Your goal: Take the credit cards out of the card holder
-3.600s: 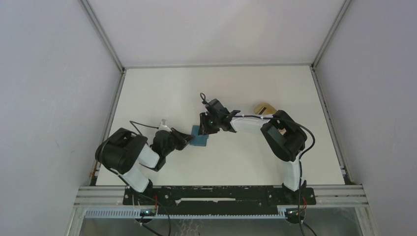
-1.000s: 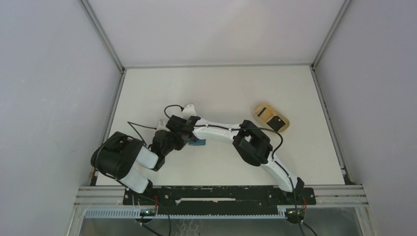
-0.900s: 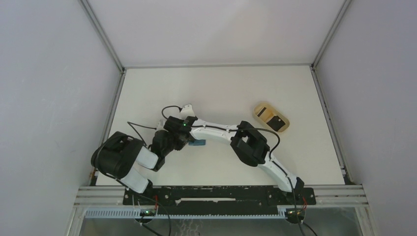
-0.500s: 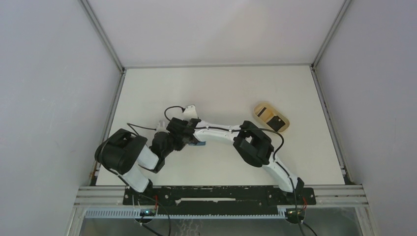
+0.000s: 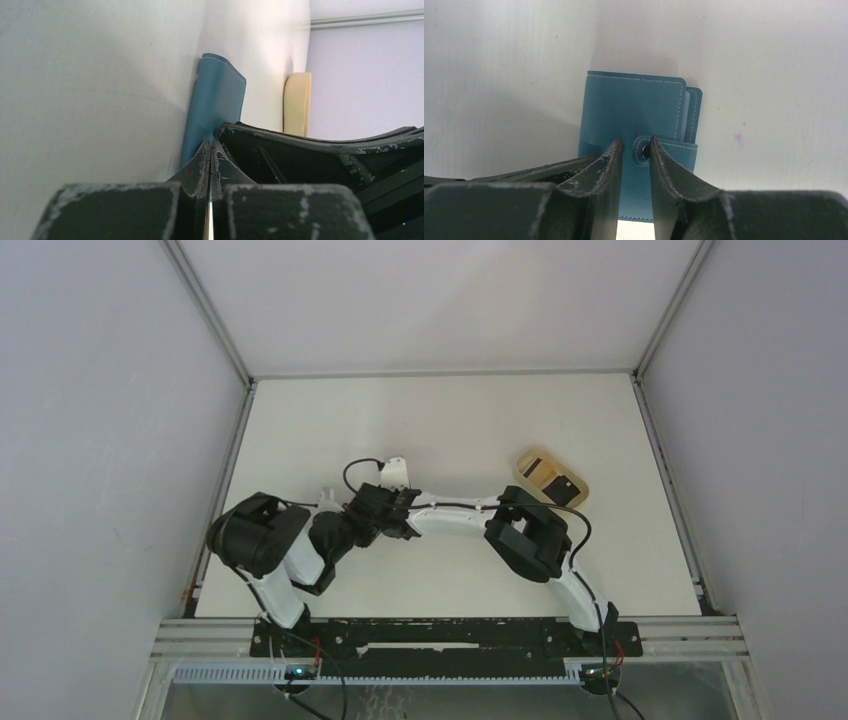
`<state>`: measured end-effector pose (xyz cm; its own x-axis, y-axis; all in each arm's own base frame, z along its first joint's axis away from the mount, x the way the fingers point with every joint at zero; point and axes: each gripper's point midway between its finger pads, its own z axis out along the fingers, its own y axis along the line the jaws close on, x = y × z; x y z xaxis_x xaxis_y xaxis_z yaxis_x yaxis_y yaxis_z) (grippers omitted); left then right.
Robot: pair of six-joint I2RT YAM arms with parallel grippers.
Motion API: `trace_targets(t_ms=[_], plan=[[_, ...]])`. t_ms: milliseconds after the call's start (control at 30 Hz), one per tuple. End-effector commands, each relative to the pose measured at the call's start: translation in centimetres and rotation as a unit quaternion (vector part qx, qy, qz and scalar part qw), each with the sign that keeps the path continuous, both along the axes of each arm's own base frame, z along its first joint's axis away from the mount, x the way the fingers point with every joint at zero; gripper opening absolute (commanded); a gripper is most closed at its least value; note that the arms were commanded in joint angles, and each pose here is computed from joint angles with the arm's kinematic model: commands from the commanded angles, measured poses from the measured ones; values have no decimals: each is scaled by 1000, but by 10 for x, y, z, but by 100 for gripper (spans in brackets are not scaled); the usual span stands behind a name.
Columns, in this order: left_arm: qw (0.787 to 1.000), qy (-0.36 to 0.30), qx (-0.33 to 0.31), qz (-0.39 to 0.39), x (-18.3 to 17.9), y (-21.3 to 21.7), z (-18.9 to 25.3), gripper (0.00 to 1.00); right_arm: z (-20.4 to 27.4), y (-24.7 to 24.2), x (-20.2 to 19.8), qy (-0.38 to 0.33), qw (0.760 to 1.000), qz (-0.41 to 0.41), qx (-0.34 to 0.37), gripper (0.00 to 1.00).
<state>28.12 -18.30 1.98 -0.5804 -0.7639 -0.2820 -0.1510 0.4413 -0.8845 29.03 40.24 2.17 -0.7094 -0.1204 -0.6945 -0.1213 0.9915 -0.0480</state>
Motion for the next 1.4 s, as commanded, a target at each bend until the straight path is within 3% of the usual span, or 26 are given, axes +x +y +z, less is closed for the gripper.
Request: trace_targets(t_ms=[0,467,833,1100,1367], plan=[[999,29,5,-14,-15,2,-15,0,-42,30,-67,112,991,74,32,33],[999,29,4,-13,-17,3,-16,0,-13,20,-52,54,996,65,27,33],[999,32,4,-13,-17,3,-18,0,3,17,-42,58,986,65,140,34],[999,36,4,-13,-18,3,-20,0,-10,17,-42,88,978,72,174,40],[999,38,5,-14,-19,3,-22,0,-8,11,-36,106,952,63,280,42]])
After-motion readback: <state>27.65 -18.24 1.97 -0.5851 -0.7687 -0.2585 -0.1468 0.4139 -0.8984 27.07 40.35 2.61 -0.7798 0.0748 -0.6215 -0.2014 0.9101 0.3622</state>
